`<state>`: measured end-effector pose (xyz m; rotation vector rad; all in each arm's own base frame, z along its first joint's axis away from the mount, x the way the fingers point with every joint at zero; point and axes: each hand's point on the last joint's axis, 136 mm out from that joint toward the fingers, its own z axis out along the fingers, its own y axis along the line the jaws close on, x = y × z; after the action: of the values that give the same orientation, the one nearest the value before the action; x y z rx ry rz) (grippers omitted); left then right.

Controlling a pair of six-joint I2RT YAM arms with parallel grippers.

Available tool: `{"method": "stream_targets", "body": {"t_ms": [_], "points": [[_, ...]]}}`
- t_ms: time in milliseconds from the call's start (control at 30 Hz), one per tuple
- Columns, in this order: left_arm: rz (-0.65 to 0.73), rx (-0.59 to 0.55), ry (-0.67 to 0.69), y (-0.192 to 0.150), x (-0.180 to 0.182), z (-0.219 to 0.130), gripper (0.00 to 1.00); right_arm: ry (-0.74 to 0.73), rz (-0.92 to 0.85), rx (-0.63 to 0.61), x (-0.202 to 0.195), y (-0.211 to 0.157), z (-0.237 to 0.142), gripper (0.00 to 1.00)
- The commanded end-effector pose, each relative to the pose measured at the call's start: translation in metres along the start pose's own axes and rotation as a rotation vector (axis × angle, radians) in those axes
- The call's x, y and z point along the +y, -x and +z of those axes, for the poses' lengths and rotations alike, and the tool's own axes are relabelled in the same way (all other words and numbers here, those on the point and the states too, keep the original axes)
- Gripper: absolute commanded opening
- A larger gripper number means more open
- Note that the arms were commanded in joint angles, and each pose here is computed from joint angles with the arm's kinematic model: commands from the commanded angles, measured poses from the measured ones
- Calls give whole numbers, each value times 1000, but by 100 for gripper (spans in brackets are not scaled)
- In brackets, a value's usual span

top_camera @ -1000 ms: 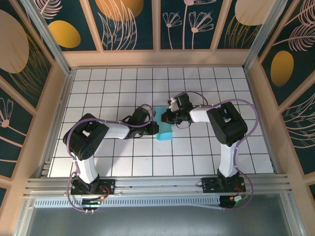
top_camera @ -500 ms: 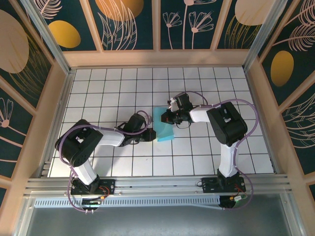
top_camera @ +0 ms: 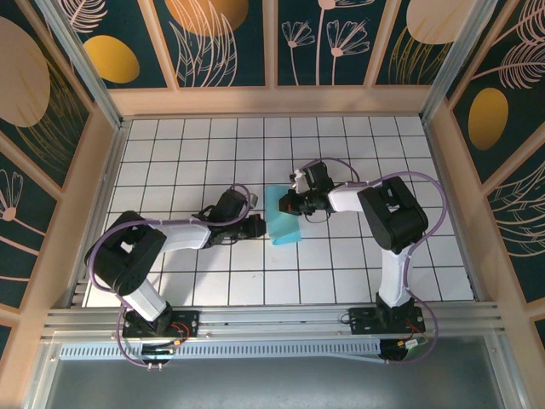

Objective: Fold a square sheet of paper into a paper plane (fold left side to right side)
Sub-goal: First fold the square sheet of paper in half at the center of the table.

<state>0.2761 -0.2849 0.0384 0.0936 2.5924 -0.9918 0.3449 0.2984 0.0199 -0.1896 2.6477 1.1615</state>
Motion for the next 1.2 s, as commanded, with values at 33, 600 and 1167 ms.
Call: {"method": "stream_targets", "body": {"t_ms": [33,600,1167], "points": [[21,4,-92,8,-22,4,1,-102,37,34,-31,-14,4,0],[26,105,-70,-20,-13,41,1,-104,34,41,-31,-16,6,0],[7,188,-68,-77,2,18,1,-111,32,47,-33,-17,7,0]]}}
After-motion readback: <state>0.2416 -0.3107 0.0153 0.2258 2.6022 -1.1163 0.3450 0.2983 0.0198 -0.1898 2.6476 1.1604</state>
